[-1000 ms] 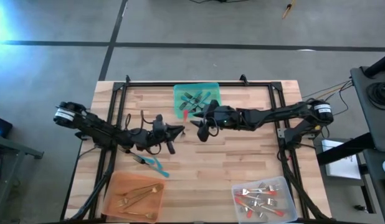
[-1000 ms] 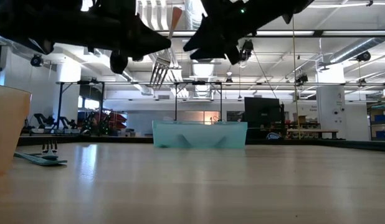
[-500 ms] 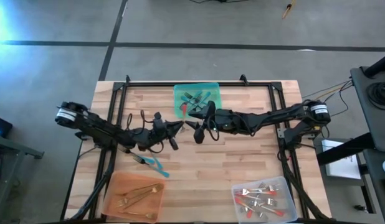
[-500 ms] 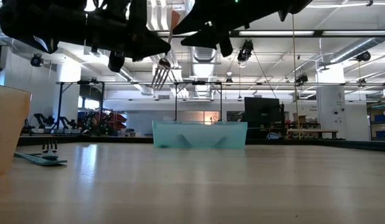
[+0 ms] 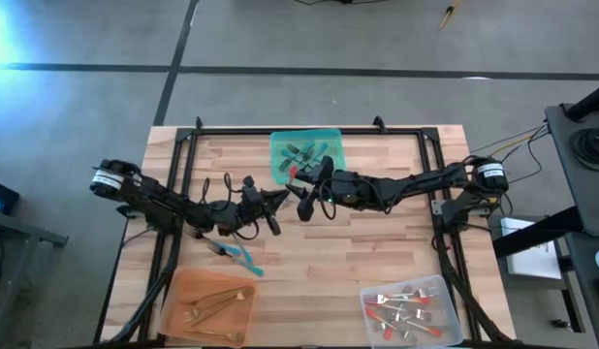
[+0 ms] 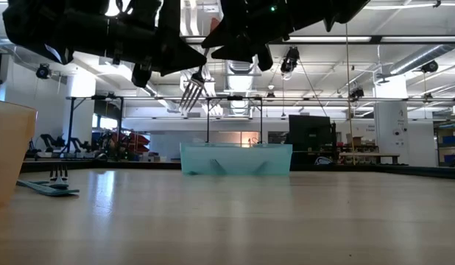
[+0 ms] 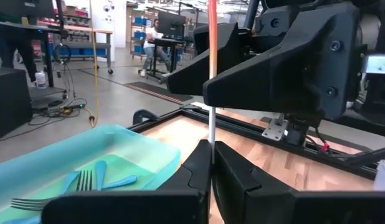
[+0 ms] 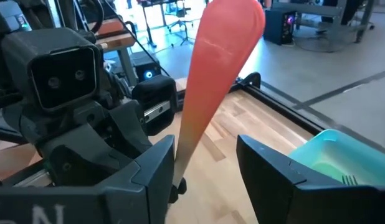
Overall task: Sort silverware by color (type)
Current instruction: Put the orange fork into the transparent bin
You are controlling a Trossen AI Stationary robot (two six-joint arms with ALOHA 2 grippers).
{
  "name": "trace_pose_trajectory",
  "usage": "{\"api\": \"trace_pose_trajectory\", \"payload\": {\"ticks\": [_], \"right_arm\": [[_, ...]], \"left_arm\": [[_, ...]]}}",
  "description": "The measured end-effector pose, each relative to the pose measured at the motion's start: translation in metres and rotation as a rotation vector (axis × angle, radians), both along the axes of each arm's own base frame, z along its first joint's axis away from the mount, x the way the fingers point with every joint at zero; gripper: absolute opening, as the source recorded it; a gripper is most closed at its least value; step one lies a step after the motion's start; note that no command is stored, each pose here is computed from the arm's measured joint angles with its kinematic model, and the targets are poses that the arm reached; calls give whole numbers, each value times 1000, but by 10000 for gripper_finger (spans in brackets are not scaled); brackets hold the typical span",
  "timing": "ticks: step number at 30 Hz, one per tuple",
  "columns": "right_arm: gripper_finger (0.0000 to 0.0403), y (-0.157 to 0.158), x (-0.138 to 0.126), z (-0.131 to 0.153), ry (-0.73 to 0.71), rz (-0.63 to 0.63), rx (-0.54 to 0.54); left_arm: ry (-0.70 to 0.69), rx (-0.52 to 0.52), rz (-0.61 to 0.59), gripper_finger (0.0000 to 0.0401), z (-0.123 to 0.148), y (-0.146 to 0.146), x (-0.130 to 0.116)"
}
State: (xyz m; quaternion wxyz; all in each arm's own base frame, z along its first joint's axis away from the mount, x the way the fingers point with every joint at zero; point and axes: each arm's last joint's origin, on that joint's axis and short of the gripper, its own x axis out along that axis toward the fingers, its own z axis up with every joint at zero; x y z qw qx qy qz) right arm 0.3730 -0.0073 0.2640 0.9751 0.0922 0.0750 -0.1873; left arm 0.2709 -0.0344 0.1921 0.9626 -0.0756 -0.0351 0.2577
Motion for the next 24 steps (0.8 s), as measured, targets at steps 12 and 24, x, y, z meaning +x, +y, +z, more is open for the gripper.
{"api": "trace_pose_trajectory", "payload": {"ticks": [12, 24], "right_arm": [[58, 0, 0, 3, -21, 9, -16], [9, 0, -4, 7, 5, 11, -50]], "left_arm": [[2, 1, 4, 0, 1, 0, 2], [3, 4, 4, 0, 2, 0, 2]]}}
